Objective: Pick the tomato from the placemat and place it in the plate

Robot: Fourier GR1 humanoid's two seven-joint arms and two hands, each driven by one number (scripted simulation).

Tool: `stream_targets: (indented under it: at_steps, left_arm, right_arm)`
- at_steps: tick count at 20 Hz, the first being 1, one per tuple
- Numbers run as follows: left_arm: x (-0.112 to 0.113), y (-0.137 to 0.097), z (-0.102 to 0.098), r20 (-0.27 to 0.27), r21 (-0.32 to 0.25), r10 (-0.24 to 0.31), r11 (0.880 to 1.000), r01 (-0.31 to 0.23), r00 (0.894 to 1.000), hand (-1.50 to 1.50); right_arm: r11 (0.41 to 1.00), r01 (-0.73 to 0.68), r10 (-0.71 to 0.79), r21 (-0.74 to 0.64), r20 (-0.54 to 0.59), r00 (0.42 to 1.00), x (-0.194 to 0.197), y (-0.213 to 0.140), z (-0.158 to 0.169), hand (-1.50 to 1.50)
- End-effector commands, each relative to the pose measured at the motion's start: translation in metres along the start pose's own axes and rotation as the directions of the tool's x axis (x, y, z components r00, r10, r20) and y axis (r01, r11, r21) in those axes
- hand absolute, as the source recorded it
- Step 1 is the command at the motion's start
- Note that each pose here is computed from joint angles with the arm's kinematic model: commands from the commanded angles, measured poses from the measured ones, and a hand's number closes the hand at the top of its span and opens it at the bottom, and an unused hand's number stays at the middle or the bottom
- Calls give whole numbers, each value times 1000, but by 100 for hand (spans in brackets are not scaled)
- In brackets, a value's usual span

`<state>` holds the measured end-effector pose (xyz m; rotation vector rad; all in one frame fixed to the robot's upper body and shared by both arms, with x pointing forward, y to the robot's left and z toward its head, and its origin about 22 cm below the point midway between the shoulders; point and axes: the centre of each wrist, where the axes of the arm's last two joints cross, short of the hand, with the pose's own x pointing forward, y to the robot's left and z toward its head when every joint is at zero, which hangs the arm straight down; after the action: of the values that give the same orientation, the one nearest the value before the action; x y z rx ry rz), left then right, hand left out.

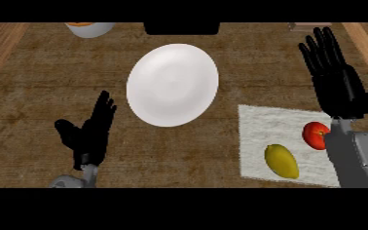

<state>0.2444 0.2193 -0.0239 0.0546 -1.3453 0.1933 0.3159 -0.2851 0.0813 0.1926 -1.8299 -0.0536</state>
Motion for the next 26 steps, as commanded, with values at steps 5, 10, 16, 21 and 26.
stream_targets:
  at_steps: [5, 10, 16, 21, 26]
  left_arm:
    - [47, 30, -33, 237, -6, -304, 949, 314, 923, 0]
    - [62, 29, -34, 236, -45, -329, 936, 348, 914, 0]
    - [81, 28, -40, 261, -80, -323, 932, 354, 910, 0]
    - [82, 25, -43, 250, -77, -335, 928, 363, 909, 0]
    - [79, 25, -47, 241, -79, -336, 928, 364, 910, 0]
  right_arm:
    - [937, 52, 15, 346, -190, 982, 2, 44, 0, -150]
    - [598, -576, 605, 558, 157, 781, 31, 28, 18, 150]
    - [684, -491, 536, 539, 84, 840, -47, -13, 98, -150]
    - [603, -681, 644, 416, 250, 723, -16, -46, 109, -150]
    - [533, -750, 706, 391, 283, 649, 64, -63, 89, -150]
